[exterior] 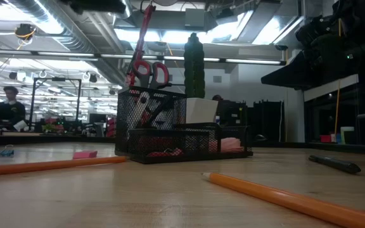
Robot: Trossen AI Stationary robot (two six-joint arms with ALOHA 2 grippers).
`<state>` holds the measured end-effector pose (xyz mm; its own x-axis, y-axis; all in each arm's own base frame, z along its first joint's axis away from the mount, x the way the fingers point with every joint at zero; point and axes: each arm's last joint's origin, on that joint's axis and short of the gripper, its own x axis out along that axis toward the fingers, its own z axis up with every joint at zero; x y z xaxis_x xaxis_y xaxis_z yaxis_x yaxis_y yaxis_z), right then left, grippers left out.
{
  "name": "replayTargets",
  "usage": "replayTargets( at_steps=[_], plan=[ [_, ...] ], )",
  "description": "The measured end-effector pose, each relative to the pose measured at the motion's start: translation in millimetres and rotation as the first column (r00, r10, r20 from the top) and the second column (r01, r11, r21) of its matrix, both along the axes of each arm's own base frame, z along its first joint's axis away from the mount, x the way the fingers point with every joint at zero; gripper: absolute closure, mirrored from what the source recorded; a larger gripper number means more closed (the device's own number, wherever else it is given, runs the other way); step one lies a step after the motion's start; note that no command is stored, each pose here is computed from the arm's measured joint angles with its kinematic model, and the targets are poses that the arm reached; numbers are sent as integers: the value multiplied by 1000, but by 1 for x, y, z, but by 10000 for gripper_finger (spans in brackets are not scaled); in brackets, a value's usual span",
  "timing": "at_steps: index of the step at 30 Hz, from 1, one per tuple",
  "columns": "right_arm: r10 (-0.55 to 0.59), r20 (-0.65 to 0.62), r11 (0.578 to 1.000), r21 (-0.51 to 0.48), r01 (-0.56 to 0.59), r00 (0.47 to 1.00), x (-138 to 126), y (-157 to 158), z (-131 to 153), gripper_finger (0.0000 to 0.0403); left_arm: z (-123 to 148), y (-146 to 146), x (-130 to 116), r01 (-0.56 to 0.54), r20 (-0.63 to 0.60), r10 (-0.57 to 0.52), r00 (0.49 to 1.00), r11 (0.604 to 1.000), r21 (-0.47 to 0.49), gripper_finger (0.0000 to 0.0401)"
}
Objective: Pick and place office supplies into organizer
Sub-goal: Put the scissors into the black desk organizer
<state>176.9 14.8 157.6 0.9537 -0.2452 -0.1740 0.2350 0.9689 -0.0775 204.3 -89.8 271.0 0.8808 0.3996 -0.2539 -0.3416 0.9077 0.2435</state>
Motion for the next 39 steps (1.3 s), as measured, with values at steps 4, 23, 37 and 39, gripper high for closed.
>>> replayTargets(
  at_steps=[4, 23, 37, 39],
  plan=[
    [0, 0, 1000, 1, 0, 1000, 0, 0, 0, 383, -9, 15, -10, -6, 103, 11, 995, 999, -51, 372],
    [1, 0, 1000, 1, -1, 1000, 0, 0, 0, 383, -54, 81, -24, 76, 165, -6, 986, 904, -421, 271],
    [1, -1, 1000, 1, -1, 1000, 0, 0, 0, 383, -68, 99, -8, 136, 131, -81, 988, 856, -498, 260],
    [1, -1, 1000, 1, -1, 1000, 0, 0, 0, 383, -69, 100, -5, 150, 136, -94, 986, 852, -502, 260]
  ],
)
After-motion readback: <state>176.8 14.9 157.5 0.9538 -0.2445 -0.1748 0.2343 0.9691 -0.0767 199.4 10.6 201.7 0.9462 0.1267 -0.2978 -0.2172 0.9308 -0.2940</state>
